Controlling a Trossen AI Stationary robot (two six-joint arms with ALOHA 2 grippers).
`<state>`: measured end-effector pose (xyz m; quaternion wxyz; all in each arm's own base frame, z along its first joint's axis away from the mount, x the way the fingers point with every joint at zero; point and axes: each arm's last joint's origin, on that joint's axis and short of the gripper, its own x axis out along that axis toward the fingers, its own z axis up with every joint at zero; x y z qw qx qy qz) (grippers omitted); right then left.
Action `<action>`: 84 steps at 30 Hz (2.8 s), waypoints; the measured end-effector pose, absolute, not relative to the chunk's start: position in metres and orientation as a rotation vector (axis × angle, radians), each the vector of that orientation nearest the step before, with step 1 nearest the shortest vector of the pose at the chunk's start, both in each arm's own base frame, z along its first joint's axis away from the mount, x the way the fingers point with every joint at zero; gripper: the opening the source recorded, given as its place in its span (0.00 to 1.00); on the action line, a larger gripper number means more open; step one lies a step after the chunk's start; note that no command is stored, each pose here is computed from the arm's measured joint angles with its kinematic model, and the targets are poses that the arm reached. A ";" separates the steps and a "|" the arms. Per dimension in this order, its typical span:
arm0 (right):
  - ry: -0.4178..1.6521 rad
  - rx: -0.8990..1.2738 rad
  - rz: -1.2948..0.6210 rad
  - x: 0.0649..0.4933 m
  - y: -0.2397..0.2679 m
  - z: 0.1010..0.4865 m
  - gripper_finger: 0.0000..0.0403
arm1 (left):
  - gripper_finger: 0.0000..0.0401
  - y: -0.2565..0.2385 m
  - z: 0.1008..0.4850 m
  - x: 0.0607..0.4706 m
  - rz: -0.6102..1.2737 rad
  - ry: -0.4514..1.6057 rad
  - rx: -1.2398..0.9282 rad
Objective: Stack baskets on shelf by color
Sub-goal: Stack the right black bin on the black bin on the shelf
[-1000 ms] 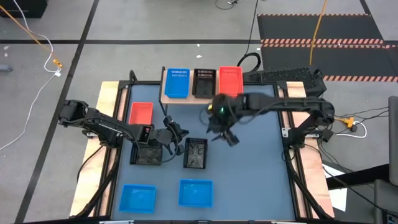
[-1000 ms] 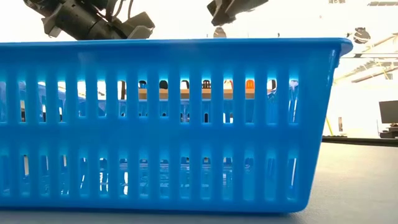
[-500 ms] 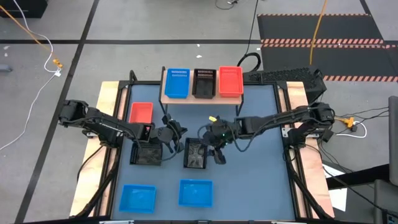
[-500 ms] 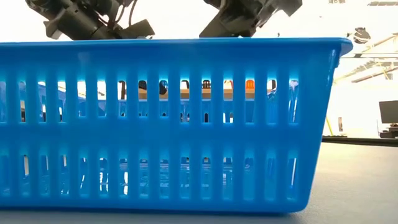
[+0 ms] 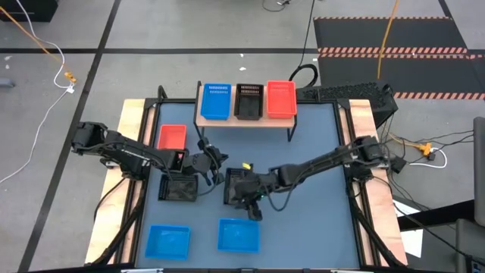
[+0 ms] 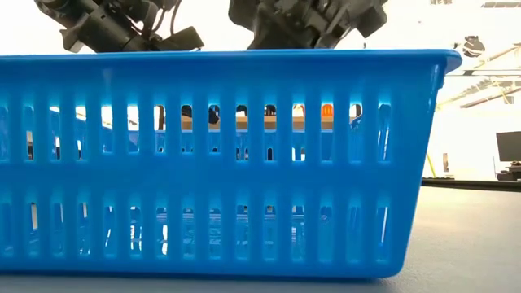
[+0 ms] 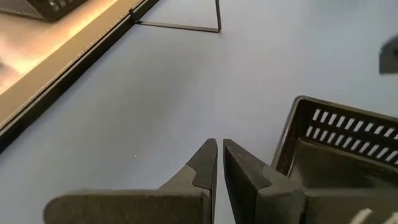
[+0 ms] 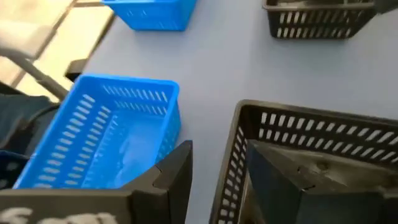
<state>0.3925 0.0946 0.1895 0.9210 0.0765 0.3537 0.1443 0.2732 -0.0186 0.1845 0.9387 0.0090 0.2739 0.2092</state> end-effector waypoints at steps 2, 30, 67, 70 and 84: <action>0.726 0.145 0.270 0.397 0.100 0.184 0.36 | 0.08 -0.018 0.185 0.273 0.425 0.561 0.033; 0.627 0.111 0.212 0.397 0.116 0.198 0.36 | 0.08 -0.023 0.171 0.261 0.398 0.748 0.130; 0.960 0.087 -0.059 0.377 0.109 0.152 0.14 | 0.08 -0.023 0.167 0.257 0.399 0.808 0.125; 0.971 0.093 -0.034 0.372 0.108 0.163 0.03 | 0.08 -0.023 0.167 0.256 0.403 0.807 0.117; 0.549 0.087 0.154 0.318 0.091 0.313 0.00 | 0.08 -0.042 0.162 0.247 0.418 0.842 -0.016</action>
